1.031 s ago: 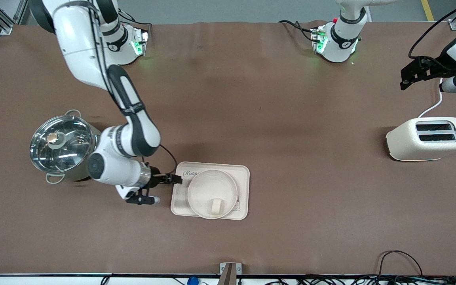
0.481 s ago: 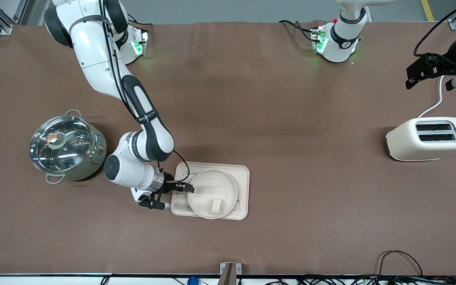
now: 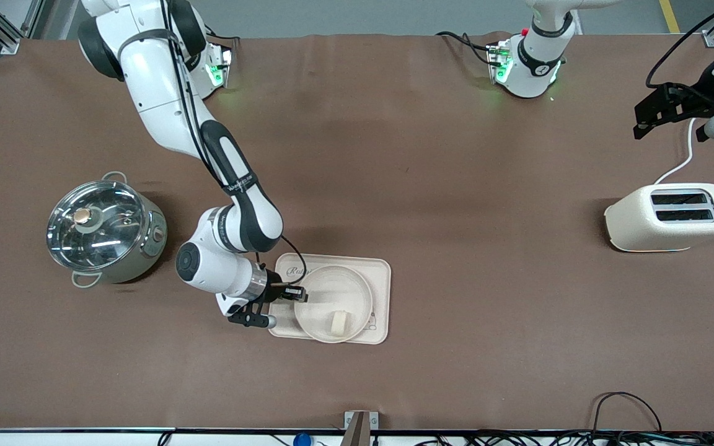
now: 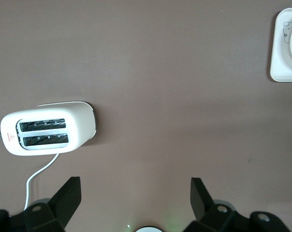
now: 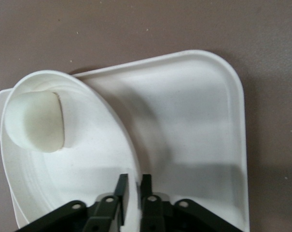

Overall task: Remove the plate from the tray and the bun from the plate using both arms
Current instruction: 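Grasp the plate rim with the right gripper and lift it, then set the plate on the table beside the tray, then open the right gripper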

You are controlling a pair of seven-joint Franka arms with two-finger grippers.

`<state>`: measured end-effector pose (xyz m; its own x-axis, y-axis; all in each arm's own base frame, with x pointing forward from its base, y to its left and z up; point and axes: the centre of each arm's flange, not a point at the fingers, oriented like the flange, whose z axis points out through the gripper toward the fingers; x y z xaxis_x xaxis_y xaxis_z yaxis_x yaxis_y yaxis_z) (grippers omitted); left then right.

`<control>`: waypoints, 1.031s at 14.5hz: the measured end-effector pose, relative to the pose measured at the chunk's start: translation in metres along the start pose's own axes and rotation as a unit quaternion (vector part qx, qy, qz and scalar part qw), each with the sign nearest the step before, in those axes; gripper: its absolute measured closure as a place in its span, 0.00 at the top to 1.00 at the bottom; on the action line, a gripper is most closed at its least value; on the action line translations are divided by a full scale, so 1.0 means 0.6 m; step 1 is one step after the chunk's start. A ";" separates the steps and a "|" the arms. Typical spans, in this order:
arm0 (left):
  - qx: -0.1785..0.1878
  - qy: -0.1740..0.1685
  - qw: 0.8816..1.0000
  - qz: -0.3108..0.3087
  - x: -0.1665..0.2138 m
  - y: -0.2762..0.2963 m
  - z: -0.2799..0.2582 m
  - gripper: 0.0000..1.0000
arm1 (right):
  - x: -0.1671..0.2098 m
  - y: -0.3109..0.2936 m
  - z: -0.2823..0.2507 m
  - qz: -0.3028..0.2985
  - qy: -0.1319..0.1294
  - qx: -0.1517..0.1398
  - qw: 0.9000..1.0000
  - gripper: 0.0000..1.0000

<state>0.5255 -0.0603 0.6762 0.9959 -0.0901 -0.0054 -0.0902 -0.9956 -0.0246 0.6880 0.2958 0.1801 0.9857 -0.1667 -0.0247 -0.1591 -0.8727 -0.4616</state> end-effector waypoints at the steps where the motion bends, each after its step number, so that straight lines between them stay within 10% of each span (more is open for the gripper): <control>1: 0.000 0.000 1.000 0.000 0.000 0.000 -0.001 1.00 | 0.001 -0.001 -0.002 0.000 0.001 0.001 1.000 0.04; 9: 0.000 -0.009 1.000 0.001 -0.004 0.001 -0.001 1.00 | -0.052 -0.054 -0.060 -0.029 -0.060 0.011 0.998 0.04; 15: 0.000 -0.009 1.000 0.002 -0.005 0.004 -0.002 1.00 | -0.293 -0.093 -0.051 -0.090 -0.046 -0.024 0.995 0.04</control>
<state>0.5226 -0.0622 0.6771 0.9953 -0.0937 -0.0225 -0.0942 -0.9952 -0.0250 0.5216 0.3597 0.2373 0.9991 0.0339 -0.0271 0.0192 -0.9058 -0.4232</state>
